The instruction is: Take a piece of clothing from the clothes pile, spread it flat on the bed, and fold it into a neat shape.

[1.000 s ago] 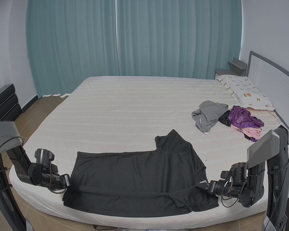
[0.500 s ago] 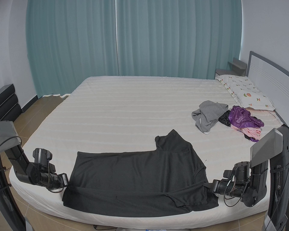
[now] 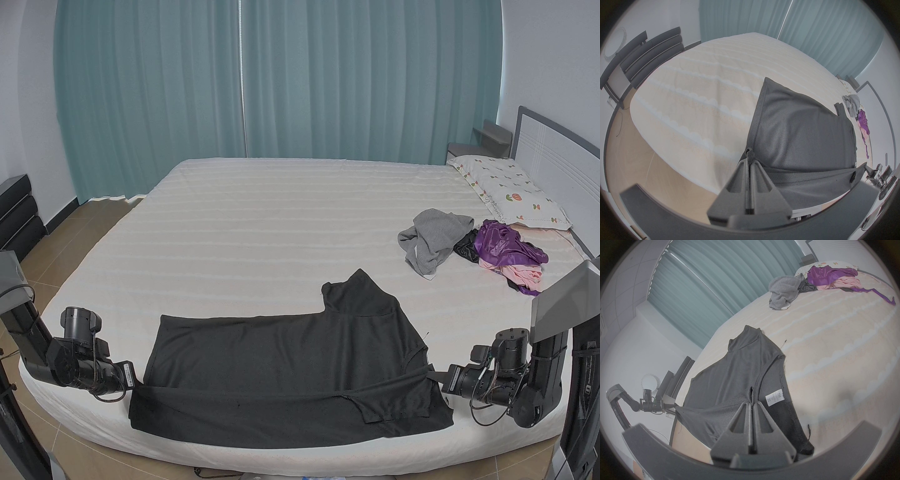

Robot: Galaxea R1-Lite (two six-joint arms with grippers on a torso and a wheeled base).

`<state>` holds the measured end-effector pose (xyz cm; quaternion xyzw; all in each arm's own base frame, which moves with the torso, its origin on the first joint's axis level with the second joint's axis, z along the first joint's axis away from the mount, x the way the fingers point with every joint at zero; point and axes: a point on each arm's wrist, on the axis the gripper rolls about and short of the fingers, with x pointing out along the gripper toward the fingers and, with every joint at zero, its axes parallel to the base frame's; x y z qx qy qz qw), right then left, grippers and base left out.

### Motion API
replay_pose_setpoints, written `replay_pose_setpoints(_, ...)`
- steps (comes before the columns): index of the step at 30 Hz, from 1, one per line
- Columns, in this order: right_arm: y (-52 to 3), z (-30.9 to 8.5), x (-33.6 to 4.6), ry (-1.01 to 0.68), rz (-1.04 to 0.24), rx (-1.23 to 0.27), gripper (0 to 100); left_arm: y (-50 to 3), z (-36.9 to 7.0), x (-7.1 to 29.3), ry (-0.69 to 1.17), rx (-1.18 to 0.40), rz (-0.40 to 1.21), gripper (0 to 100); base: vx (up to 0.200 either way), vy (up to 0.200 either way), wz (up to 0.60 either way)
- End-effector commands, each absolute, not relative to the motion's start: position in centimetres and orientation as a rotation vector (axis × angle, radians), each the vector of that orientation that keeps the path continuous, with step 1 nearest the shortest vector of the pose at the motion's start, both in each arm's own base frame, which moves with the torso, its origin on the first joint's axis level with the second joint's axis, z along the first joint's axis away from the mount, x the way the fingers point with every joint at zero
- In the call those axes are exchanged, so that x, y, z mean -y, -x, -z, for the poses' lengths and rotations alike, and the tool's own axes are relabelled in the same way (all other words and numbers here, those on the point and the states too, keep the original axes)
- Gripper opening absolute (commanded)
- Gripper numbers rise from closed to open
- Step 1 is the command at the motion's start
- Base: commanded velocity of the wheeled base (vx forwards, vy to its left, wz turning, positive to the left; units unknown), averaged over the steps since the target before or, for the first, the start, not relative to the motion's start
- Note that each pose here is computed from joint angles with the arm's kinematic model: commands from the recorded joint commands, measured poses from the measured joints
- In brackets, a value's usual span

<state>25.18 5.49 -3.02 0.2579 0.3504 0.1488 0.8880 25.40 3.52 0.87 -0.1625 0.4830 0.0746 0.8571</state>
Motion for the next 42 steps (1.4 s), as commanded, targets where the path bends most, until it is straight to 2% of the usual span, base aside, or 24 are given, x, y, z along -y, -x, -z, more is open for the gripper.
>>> replay_pose_setpoints(1,-25.3,1.9,-5.4,-0.546,-0.316,-0.679,0,-25.1,-1.3,-3.3,0.336,-1.005,-0.148,0,0.0,0.0,0.0)
replay_pose_setpoints(8,-24.2,1.2,-5.5,-0.538,-0.33,-0.689,0,-23.8,-4.4,-3.0,0.326,-0.908,-0.136,0,0.0,0.0,0.0)
replay_pose_setpoints(15,-23.2,0.3,-5.5,-0.523,-0.333,-0.682,0,-22.8,-5.0,-2.9,0.29,-0.982,-0.118,0,0.0,0.0,0.0)
replay_pose_setpoints(28,-24.5,1.8,-6.0,-0.535,-0.331,-0.704,0,-25.6,-1.9,-3.2,0.328,-1.074,-0.132,0,0.0,0.0,0.0)
replay_pose_setpoints(42,-26.9,4.9,-5.6,-0.55,-0.288,-0.724,0,-28.1,1.7,-2.0,0.417,-1.065,-0.167,0,0.0,0.0,0.0)
